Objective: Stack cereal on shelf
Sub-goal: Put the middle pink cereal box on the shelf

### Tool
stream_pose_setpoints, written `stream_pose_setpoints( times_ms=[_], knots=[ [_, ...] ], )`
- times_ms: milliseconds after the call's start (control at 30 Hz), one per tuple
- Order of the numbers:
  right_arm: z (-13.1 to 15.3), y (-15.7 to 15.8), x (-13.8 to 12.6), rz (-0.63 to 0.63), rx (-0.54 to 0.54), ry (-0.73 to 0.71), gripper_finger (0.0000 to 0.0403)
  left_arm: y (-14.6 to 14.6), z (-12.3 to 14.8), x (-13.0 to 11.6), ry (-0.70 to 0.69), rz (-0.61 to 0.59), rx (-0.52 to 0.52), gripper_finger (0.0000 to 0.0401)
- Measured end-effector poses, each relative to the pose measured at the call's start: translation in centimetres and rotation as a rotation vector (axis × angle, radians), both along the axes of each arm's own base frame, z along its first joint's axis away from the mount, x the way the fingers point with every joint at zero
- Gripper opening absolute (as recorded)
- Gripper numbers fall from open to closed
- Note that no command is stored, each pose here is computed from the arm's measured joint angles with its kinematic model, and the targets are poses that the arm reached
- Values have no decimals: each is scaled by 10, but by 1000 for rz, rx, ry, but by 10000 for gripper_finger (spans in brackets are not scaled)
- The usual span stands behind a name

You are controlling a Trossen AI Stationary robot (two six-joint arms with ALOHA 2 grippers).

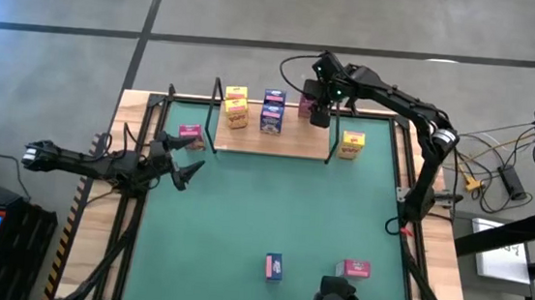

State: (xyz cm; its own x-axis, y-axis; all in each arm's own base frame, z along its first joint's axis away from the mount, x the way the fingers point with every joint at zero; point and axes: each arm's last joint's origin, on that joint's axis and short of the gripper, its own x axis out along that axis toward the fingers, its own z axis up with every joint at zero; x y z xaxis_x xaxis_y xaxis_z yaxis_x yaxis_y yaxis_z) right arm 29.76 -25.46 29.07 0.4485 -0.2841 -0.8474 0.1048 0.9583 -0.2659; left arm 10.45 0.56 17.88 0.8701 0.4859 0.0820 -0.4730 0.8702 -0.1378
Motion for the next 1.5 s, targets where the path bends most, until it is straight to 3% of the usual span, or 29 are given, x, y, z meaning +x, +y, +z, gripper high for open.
stream_pose_setpoints(
  times_ms=[733, 1500],
  knots=[
    [-12, -9, 2, 26, 4, 24, 187, 0, 0, 0, 0, 0, 0, 400],
    [-12, -7, 1, 34, 9, 36, 304, 0, 0, 0, 0, -1, 0, 400]
  ],
)
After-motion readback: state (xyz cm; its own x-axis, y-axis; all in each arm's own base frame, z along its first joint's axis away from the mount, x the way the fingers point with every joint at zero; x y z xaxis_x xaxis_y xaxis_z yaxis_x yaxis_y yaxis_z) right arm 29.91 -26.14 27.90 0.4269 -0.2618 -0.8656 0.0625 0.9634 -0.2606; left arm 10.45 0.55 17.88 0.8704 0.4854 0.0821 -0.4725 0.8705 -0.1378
